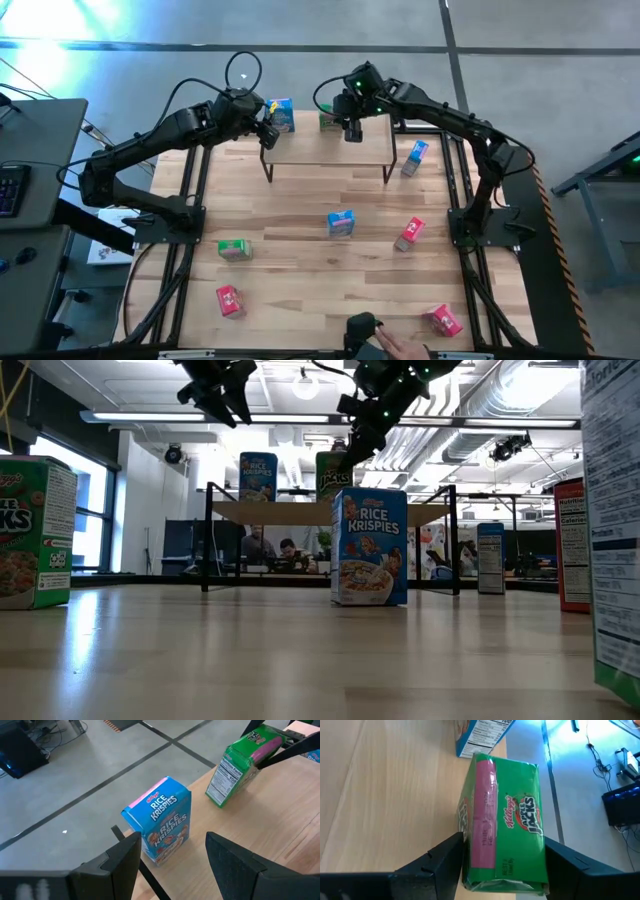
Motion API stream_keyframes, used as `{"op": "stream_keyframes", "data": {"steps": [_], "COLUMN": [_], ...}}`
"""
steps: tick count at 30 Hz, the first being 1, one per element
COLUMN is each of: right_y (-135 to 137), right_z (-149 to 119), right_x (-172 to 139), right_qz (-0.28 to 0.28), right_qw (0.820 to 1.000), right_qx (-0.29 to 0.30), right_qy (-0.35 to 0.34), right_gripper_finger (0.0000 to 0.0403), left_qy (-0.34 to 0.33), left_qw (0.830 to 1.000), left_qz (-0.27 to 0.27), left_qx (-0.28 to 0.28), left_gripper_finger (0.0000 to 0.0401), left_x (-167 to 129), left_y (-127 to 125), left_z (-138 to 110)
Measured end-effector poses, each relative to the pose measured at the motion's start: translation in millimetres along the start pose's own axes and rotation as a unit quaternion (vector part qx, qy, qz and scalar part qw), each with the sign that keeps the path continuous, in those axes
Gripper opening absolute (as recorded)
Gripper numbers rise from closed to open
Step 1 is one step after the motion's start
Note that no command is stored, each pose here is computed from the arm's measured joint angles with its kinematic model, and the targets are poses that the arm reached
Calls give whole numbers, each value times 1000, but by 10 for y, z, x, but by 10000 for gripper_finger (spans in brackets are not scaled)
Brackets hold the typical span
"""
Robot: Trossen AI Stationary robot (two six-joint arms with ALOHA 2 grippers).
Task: Stack cereal on shelf
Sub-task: Put the top right green cereal box on the shelf
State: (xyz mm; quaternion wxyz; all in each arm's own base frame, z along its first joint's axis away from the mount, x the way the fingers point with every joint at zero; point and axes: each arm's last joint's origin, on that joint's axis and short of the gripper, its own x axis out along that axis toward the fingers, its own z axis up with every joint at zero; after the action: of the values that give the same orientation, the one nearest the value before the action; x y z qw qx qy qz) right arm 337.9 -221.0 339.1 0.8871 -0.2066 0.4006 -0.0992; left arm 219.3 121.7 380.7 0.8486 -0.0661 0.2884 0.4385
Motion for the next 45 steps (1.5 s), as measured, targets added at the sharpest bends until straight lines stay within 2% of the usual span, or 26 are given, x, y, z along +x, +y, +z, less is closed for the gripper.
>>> {"op": "stream_keyframes", "data": {"steps": [13,23,45], "right_y": [-2,-10,-28], "right_z": [-13,-7,-55], "right_x": [-1,-2,-69], "right_qz": [10,7,-11], "right_qw": [1000,1000,1000], "right_qx": [2,-4,-6], "right_qy": [-3,-7,29], "right_gripper_finger": [217,252,254], "left_qy": [0,0,0], "left_qw": [1000,1000,1000], "left_qz": [-1,-2,-1], "left_qx": [0,0,0], "left_gripper_finger": [214,214,214], "left_x": [0,0,0], "left_y": [0,-1,-1], "left_z": [0,0,0]}}
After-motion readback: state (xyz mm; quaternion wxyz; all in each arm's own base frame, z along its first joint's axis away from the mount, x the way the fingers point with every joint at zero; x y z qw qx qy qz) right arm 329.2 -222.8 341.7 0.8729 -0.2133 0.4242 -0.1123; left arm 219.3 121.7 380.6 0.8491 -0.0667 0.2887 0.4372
